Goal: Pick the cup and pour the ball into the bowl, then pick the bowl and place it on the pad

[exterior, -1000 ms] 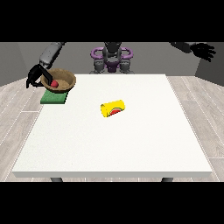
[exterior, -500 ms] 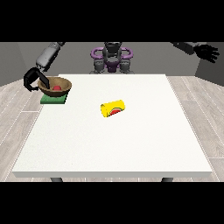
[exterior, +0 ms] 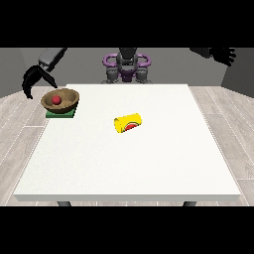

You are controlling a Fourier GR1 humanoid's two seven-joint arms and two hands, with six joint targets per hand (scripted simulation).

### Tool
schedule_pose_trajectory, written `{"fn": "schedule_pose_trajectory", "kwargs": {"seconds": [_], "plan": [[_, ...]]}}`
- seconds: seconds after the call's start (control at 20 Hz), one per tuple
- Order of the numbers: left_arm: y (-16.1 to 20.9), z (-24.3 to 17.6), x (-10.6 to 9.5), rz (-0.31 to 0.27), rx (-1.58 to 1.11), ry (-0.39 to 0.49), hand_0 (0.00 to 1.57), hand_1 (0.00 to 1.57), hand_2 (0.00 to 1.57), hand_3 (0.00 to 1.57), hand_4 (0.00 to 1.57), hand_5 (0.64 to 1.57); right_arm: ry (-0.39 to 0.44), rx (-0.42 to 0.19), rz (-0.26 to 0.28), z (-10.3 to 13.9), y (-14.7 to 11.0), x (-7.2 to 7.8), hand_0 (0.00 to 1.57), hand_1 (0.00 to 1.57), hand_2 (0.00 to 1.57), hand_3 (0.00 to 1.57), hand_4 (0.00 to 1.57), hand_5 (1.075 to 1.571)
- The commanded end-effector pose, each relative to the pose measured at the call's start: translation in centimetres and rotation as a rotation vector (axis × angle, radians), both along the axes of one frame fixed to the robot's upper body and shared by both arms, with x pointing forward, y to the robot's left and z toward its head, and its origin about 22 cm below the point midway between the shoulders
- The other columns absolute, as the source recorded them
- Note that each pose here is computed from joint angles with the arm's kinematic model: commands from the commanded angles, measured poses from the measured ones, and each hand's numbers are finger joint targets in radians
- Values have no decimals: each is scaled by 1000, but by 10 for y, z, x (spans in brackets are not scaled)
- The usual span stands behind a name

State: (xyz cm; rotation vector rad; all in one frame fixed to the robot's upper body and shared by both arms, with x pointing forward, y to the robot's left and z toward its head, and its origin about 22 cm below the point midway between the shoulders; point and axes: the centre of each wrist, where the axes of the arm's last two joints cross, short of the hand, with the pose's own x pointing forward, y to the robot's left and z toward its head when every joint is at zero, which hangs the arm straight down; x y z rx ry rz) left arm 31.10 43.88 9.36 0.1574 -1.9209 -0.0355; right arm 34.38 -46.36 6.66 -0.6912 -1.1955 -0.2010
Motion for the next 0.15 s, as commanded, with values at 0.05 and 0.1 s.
{"fn": "schedule_pose_trajectory", "kwargs": {"seconds": [0.05,0.1], "plan": [[-47,-47,4,-5,-15,197,0,0,0,0,902,1559,15,51,154,36,29,31,0,0,0,0,416,1383],[-40,-47,1,-5,-13,237,0,0,0,0,902,1559,-1,72,194,17,44,32,0,0,0,0,476,1434]]}}
